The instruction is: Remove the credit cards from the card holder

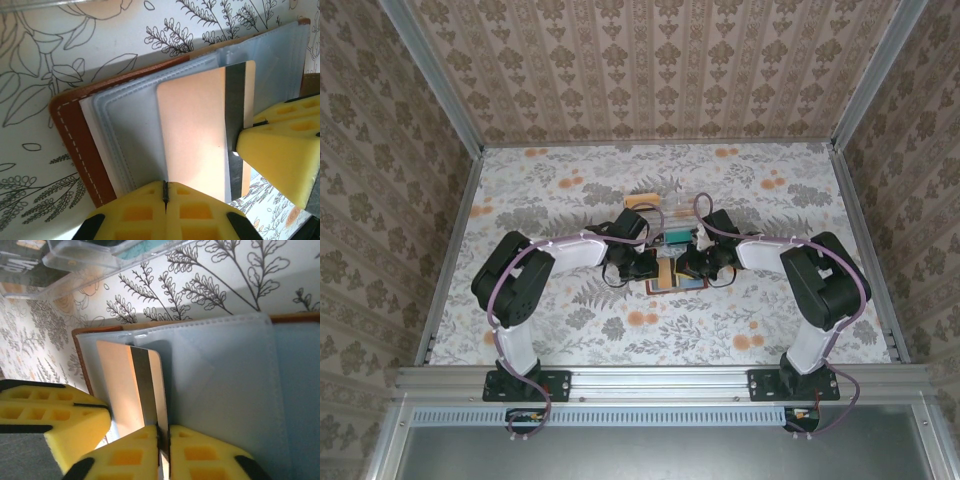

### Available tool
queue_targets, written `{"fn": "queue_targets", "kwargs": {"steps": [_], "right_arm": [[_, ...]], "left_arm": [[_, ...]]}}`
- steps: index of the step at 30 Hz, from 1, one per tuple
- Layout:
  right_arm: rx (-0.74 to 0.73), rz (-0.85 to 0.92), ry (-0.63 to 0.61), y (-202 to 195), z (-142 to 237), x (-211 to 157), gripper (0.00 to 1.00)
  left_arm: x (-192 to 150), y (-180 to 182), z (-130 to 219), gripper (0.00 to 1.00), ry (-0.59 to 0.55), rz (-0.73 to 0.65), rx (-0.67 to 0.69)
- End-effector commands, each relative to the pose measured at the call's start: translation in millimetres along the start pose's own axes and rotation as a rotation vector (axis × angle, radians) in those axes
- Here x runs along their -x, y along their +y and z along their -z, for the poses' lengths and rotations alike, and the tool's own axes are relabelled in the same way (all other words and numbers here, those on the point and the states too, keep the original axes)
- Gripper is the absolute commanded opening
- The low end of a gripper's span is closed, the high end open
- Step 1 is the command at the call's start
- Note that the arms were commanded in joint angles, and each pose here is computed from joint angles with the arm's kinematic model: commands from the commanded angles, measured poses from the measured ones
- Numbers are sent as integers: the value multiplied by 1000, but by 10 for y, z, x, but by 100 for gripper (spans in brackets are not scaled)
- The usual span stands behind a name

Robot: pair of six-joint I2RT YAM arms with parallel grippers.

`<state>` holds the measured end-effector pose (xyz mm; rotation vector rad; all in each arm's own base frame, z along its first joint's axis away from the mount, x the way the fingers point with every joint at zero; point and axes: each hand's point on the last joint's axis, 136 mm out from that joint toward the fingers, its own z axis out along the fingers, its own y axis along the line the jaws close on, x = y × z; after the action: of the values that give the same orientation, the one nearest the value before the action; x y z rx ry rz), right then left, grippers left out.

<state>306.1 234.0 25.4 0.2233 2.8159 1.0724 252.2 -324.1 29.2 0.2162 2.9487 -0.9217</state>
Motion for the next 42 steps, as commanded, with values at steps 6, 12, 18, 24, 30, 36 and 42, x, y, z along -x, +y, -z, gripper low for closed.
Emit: {"fn": "queue_targets", "kwargs": {"steps": [6,12,18,24,30,36,42], "right_arm": [[-72,-4,3,-214,107,-70,0],[-95,-18,-23,-377,332,-41,0],[-95,0,-43,-396,536,-48,0],[-82,46,-88,-276,770,-16,0],[-85,145,-140,18,1045,102,0],[-177,358,-171,404,1256,207,0],[-304,726,-197,932,1287,387,0]], "left_arm": [[-146,130,15,0,43,1,44],[-169,162,34,0,43,-1,49],[-144,115,93,0,33,-14,40],[-26,-47,270,0,-16,-55,17],[147,-188,619,8,-111,-69,-18],[315,-115,1173,51,-262,-39,-16],[400,184,1817,99,-455,53,-8]]}}
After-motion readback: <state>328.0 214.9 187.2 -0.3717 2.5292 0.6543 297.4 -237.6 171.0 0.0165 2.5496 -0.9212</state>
